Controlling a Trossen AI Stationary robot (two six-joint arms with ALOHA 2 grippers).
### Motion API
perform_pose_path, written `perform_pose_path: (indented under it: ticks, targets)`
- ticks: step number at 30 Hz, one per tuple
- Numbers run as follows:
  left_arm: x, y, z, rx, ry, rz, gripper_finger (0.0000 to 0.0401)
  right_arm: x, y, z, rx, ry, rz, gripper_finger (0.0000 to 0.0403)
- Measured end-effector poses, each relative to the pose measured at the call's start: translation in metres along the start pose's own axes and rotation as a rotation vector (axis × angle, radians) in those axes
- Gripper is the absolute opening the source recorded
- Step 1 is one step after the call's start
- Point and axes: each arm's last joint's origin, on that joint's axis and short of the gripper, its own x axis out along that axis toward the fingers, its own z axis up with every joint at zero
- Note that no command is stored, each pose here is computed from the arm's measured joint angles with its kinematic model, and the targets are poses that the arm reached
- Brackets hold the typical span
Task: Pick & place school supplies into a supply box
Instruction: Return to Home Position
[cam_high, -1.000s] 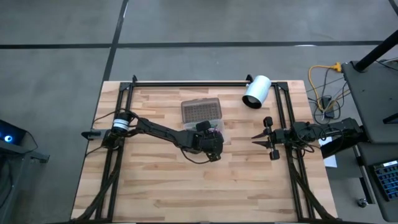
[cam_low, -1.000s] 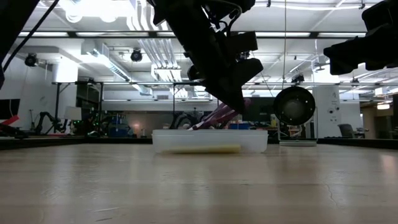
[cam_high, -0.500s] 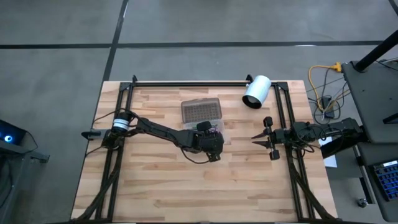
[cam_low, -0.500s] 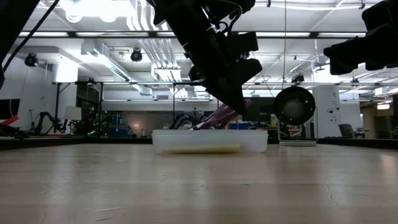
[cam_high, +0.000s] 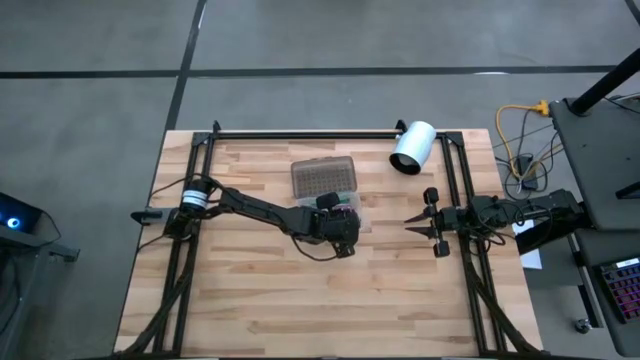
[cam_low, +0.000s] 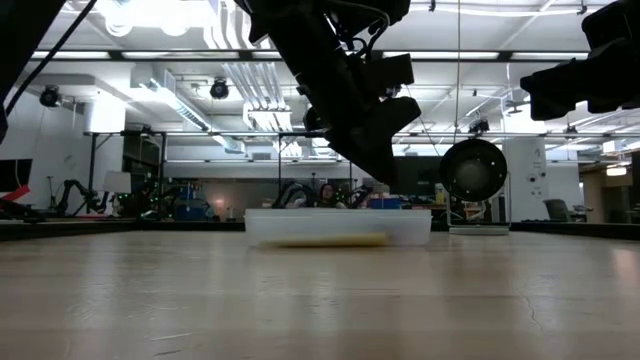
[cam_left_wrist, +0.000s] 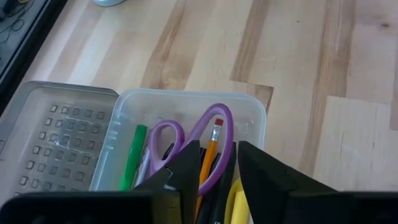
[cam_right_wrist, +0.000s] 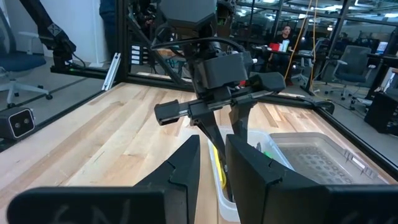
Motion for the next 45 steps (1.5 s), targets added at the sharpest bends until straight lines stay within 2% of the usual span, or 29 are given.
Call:
perform_pose_path:
  ticks: [17,22,29,39,45]
  targets:
    - [0.0,-0.001,0.0,0.001,-0.001,-0.001,0.0095,0.0,0.0,0.0,0.0,0.0,0.0,0.0068]
    - [-0.002,-0.002,0.004,-0.042,-0.039,-0.011,0.0095,0.0,0.0,0.0,0.0,0.0,0.0,0.0068]
    - [-0.008,-0.001,-0.015,0.009,-0.052,-0.041,0.0096,0.0,0.0,0.0,0.0,-0.001,0.0,0.0068]
    - [-0.035,0.016,-0.049,0.048,-0.178,-0.269,0.0096,0.0,0.0,0.0,0.0,0.0,-0.001,0.0068]
    - [-0.054,0.034,-0.071,0.008,-0.314,-0.388,0.0096,0.0,0.0,0.0,0.0,0.0,0.0,0.0068]
